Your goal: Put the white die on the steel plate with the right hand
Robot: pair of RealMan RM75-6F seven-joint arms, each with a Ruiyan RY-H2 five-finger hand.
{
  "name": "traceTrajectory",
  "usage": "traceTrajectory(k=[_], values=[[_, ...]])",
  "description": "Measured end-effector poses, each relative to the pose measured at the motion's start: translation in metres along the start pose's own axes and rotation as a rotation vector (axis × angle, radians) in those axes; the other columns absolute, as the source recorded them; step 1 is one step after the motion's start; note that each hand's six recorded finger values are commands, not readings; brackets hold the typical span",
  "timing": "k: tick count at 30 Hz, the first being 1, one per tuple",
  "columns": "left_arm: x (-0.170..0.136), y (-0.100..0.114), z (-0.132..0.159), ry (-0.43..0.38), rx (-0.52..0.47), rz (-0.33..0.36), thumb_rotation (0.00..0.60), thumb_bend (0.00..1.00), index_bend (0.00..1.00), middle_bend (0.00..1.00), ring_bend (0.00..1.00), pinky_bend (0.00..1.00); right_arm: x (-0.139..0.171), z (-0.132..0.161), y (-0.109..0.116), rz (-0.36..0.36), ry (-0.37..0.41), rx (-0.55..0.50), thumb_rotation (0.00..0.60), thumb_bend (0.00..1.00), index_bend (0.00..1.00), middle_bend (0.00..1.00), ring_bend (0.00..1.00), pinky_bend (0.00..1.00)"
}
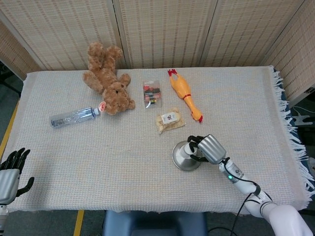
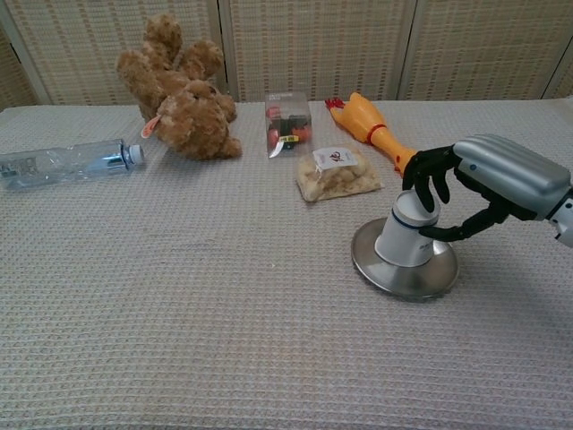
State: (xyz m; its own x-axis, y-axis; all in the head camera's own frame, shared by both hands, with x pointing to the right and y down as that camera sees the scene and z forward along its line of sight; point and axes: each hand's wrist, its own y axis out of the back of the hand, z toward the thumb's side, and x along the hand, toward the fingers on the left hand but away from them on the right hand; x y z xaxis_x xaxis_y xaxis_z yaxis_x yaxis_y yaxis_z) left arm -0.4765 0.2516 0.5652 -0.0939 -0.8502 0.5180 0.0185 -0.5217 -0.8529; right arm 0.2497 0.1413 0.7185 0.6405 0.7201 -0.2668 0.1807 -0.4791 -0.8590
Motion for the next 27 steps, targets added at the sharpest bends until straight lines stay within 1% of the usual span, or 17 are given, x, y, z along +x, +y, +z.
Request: traceTrajectory(k=[2, 8, 10, 11, 13, 16, 17, 20, 21, 25, 27], values=[[0.000, 0.000, 0.000, 0.000, 0.000, 0.000, 0.600, 0.35, 0.00, 0.02, 0.02, 0.21, 0.001, 0.002, -0.002, 0.014, 0.003, -0.068, 0.600, 0.11, 0.64, 0.61, 0.59, 0.90], [0.000, 0.000, 0.000, -0.001, -0.001, 0.000, 0.600, 0.35, 0.00, 0.02, 0.02, 0.21, 0.004, 0.009, -0.005, 0.075, 0.011, -0.344, 0.600, 0.11, 0.64, 0.61, 0.59, 0.90], [0.000, 0.000, 0.000, -0.001, -0.001, -0.001, 0.600, 0.35, 0.00, 0.02, 0.02, 0.21, 0.004, 0.011, -0.004, 0.079, 0.010, -0.392, 0.600, 0.11, 0.64, 0.61, 0.59, 0.90], [0.000, 0.000, 0.000, -0.001, -0.001, -0.001, 0.600, 0.35, 0.00, 0.02, 0.02, 0.21, 0.004, 0.010, -0.004, 0.078, 0.009, -0.397, 0.600, 0.11, 0.64, 0.61, 0.59, 0.90], [0.000, 0.000, 0.000, -0.001, -0.001, -0.003, 0.600, 0.35, 0.00, 0.02, 0.02, 0.21, 0.003, 0.008, -0.003, 0.071, 0.008, -0.370, 0.600, 0.11, 0.64, 0.61, 0.59, 0.90], [0.000, -0.001, 0.001, -0.002, 0.000, -0.005, 0.600, 0.35, 0.00, 0.02, 0.02, 0.21, 0.003, 0.004, 0.001, 0.046, 0.007, -0.247, 0.600, 0.11, 0.64, 0.61, 0.59, 0.90], [0.000, -0.001, 0.001, -0.002, 0.000, -0.005, 0.600, 0.35, 0.00, 0.02, 0.02, 0.21, 0.002, 0.002, 0.002, 0.034, 0.006, -0.183, 0.600, 0.11, 0.64, 0.61, 0.59, 0.90], [0.000, -0.001, 0.001, -0.003, 0.001, -0.006, 0.600, 0.35, 0.00, 0.02, 0.02, 0.21, 0.003, -0.003, 0.005, 0.008, 0.002, -0.036, 0.600, 0.11, 0.64, 0.61, 0.59, 0.90], [0.000, -0.001, 0.001, -0.003, 0.001, -0.006, 0.600, 0.35, 0.00, 0.02, 0.02, 0.21, 0.003, -0.005, 0.006, 0.002, 0.001, -0.010, 0.600, 0.11, 0.64, 0.61, 0.59, 0.90], [0.000, -0.001, 0.001, -0.002, 0.000, -0.005, 0.600, 0.35, 0.00, 0.02, 0.02, 0.21, 0.003, -0.003, 0.009, -0.027, 0.005, 0.001, 0.600, 0.11, 0.64, 0.61, 0.59, 0.90], [0.000, -0.001, 0.001, -0.002, 0.000, -0.005, 0.600, 0.35, 0.00, 0.02, 0.02, 0.21, 0.004, -0.002, 0.014, -0.053, 0.012, 0.006, 0.600, 0.11, 0.64, 0.61, 0.59, 0.90]])
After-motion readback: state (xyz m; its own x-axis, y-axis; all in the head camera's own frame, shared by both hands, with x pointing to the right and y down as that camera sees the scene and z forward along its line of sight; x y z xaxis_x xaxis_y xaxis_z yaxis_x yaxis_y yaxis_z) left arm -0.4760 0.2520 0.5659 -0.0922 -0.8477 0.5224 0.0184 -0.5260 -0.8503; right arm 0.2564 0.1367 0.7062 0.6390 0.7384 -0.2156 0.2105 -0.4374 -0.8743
